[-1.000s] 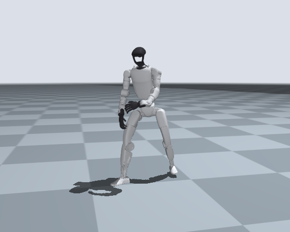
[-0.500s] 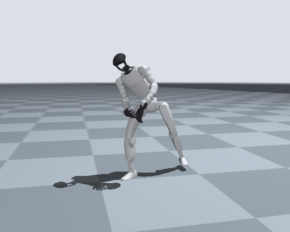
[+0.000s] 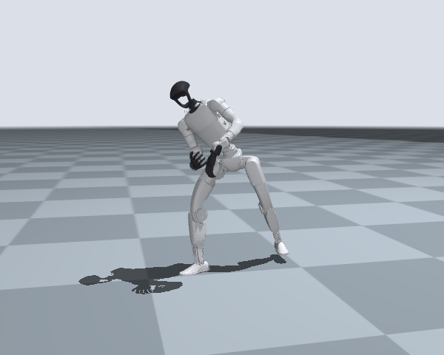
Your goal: Kungfu
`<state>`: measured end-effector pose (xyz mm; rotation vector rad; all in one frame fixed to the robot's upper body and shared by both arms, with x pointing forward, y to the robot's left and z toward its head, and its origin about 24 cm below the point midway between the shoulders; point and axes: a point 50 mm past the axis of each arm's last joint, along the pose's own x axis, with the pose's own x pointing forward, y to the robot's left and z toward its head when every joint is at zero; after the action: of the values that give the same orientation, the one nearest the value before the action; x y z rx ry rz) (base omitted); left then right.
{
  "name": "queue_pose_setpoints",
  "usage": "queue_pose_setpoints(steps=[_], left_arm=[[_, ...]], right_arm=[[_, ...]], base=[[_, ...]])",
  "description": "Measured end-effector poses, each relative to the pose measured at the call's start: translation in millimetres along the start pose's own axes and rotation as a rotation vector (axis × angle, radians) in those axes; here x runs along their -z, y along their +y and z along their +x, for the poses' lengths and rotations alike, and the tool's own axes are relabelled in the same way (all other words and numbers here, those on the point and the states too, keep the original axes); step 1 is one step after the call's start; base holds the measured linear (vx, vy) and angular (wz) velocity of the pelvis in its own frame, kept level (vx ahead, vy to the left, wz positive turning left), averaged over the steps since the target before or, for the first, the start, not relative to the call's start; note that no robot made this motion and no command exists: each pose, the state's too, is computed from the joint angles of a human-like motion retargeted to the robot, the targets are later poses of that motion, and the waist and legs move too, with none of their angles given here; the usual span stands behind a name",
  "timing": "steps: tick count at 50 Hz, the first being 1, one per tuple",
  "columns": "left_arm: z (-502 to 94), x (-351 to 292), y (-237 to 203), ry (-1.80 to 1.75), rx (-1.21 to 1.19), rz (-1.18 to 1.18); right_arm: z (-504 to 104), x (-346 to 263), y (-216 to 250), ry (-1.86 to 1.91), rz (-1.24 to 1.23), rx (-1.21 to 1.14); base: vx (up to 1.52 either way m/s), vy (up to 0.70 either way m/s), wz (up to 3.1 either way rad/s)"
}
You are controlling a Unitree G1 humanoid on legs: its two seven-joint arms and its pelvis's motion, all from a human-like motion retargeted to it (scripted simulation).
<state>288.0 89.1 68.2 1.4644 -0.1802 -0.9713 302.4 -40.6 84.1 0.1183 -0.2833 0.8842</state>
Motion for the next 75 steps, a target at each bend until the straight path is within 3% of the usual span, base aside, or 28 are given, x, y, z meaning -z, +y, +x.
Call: queue_pose_setpoints(steps=[5,10,18,23,30,38,45,52,60,67,75], left_arm=[[26.9,-17.0,-11.4,-0.194,0.011,-0.476],[35.6,-32.1,7.7,-0.448,-0.087,-0.894],[10.1,-18.7,100.4,-0.868,-0.582,-1.303],[-9.5,-7.6,130.6,-1.133,-0.91,-1.615],[-6.9,-22.3,135.2,-1.431,-0.709,-1.768],[5.5,-64.0,136.5,-1.73,-0.425,-1.874],[3.8,-81.0,138.0,-1.869,-0.359,-1.868],[-9.4,-80.1,140.0,-1.956,-0.415,-1.852],[-56.4,-21.8,129.3,-1.696,-0.767,-1.529],[-144.9,43.9,117.8,-0.991,-1.093,-0.975],[-296.5,145.4,81.9,0.453,-1.461,-0.292]], right_arm=[[-24.9,37.6,-18.2,0.152,0.045,0.09],[-50.1,60.9,-25.6,0.229,0.151,0.152],[-69.9,-40.6,-77.9,-0.325,-0.018,0.47],[-80.9,-118.6,-85.1,-0.728,-0.057,0.584],[-98.9,-196.8,-64.9,-1.111,-0.131,0.548],[-109.9,-220.5,-37.9,-1.295,-0.02,0.437],[-123.2,-219.6,-22.8,-1.377,0.105,0.43],[-136.7,-222.6,-15.1,-1.393,0.006,0.461],[-118.1,-226.7,-7.2,-1.321,-0.117,0.395],[-78.0,-258.1,-16.0,-1.198,-0.457,0.34],[-39.9,-302.9,-120.8,-0.696,-1.149,0.613]], base=[[0.21,-0.49,-0.53],[0.27,-0.83,-1.33],[0.37,-0.39,-2.08],[0.48,-0.32,-2.47],[0.6,-0.1,-2.66],[0.57,0.17,-2.49],[0.58,0.53,-1.89],[0.53,0.72,-1.41],[0.33,0.57,-0.11],[0.08,0.08,1.68],[0.0,-0.27,1.44]])
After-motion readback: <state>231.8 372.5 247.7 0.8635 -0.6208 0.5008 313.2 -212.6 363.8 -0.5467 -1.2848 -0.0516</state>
